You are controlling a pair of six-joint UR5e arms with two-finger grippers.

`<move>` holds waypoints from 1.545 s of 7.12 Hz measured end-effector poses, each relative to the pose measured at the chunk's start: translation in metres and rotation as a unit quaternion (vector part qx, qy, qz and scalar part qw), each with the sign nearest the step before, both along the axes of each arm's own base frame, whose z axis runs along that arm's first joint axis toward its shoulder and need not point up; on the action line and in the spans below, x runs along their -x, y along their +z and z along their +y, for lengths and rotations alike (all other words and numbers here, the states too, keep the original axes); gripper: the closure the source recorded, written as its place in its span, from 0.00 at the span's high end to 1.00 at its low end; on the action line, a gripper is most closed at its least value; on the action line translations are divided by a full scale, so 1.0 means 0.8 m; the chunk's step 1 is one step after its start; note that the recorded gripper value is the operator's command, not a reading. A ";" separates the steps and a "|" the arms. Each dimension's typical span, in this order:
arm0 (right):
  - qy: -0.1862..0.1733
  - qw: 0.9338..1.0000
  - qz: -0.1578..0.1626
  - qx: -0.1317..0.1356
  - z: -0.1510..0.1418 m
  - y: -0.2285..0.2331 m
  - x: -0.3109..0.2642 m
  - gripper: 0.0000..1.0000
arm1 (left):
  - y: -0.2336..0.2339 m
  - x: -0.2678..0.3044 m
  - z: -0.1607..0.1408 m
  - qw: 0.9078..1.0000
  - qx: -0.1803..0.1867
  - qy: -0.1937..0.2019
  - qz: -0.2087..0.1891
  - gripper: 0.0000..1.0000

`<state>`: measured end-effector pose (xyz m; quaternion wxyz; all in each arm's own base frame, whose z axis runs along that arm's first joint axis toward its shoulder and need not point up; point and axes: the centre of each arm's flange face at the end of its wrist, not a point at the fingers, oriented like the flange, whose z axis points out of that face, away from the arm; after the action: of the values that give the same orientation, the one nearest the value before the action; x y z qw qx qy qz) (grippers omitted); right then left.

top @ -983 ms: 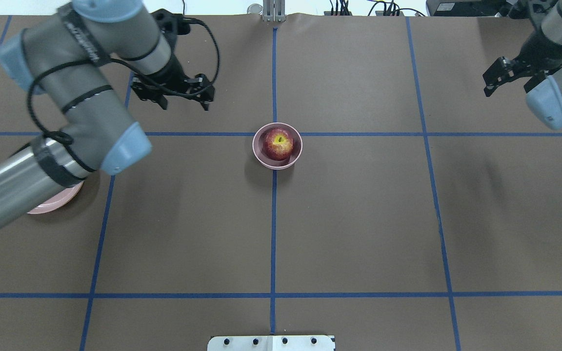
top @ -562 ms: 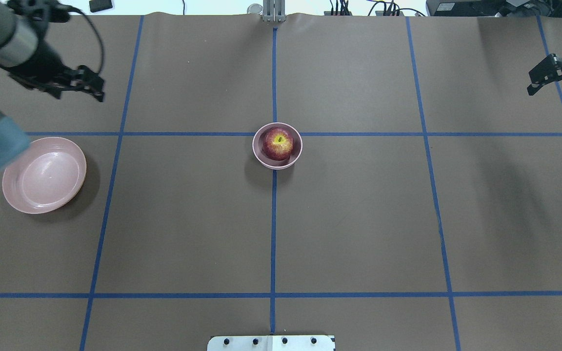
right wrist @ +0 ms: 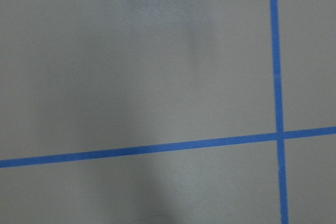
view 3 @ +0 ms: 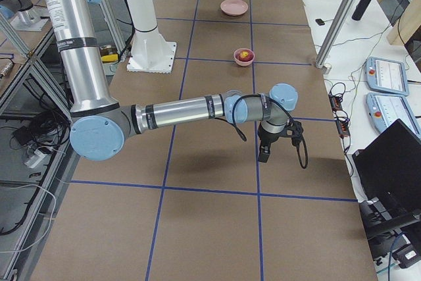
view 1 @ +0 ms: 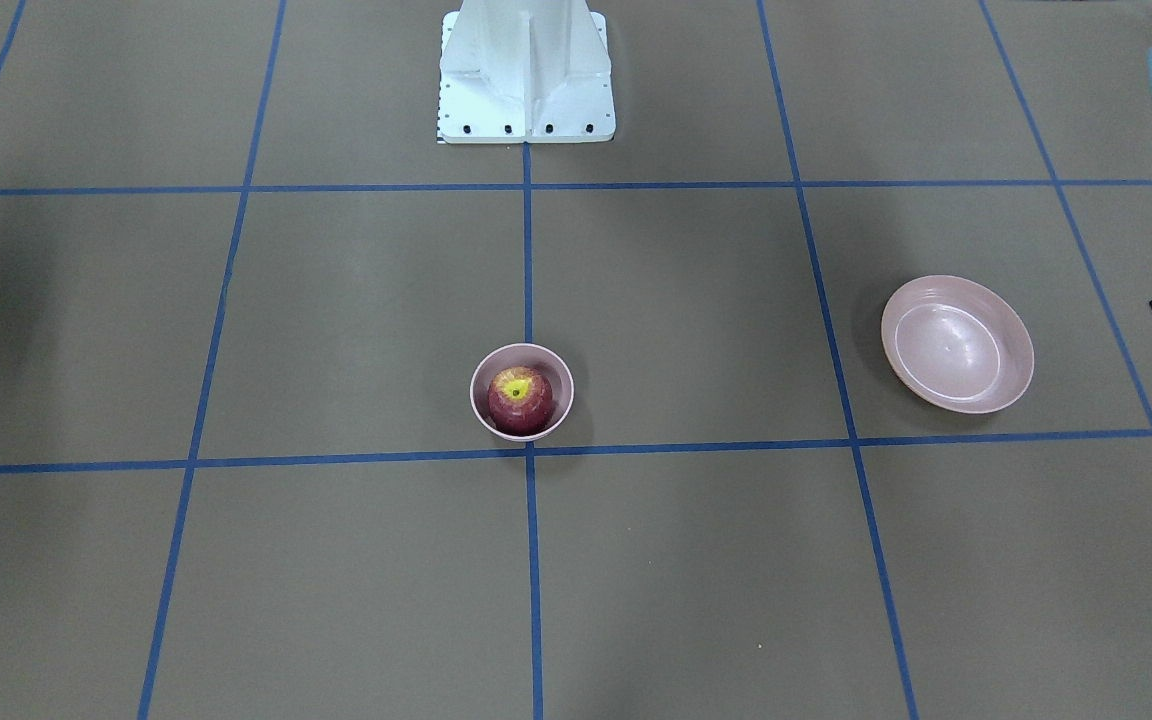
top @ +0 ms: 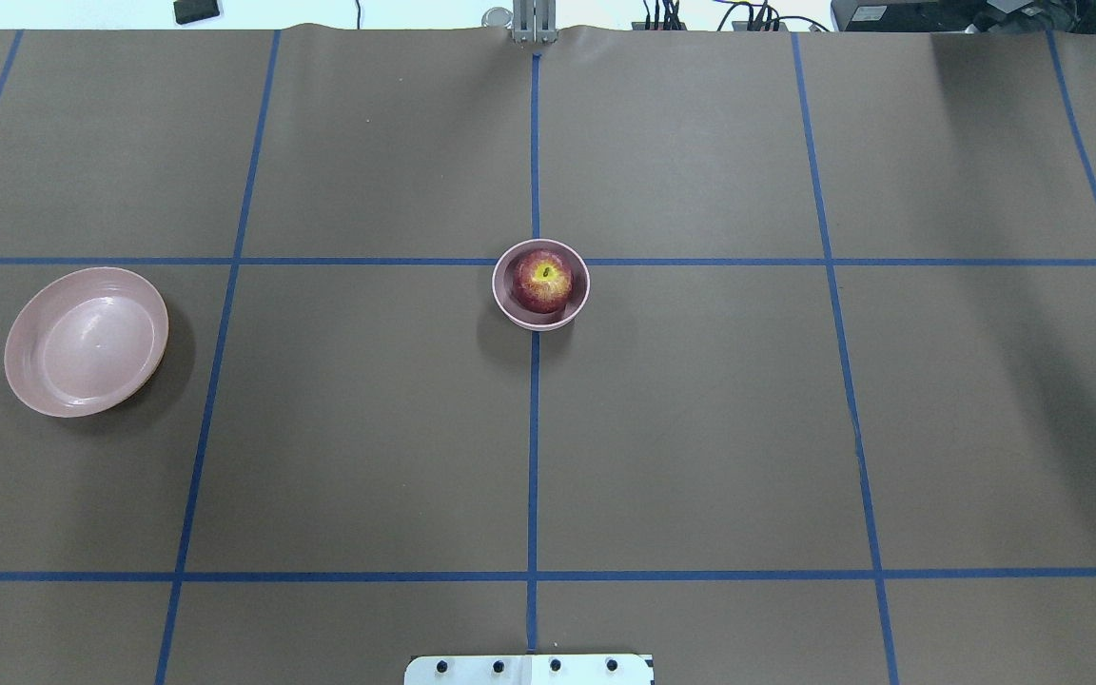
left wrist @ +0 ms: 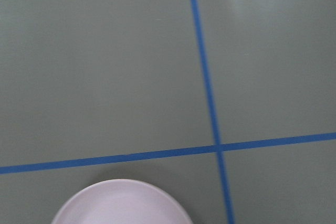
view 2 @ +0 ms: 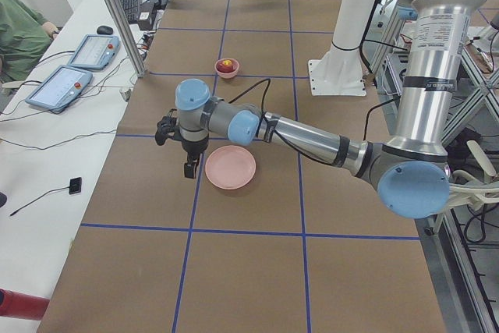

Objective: Move apple from plate to bowl

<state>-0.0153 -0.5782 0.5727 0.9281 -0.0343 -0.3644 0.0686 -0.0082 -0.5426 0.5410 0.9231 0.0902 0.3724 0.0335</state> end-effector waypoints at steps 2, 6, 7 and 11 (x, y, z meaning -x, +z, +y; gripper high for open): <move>-0.011 1.000 -0.001 -0.016 0.032 0.037 -0.051 1.00 | 0.092 0.069 0.013 1.000 0.010 0.016 -0.013 0.98; -0.017 1.000 0.000 -0.012 0.065 0.071 -0.084 1.00 | 0.177 0.085 0.060 0.998 0.053 0.018 -0.015 0.98; -0.015 1.000 0.000 -0.008 0.072 0.076 -0.087 1.00 | 0.170 0.085 0.055 0.998 0.052 0.013 -0.014 0.98; -0.012 1.000 0.000 0.005 0.095 0.094 -0.092 1.00 | 0.148 0.082 0.052 0.998 0.067 -0.017 0.002 0.98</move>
<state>0.0583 -0.5025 0.6476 0.9288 -0.0429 -0.3632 0.0597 -0.0737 -0.5011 0.6596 0.9266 0.0340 0.3743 -0.0073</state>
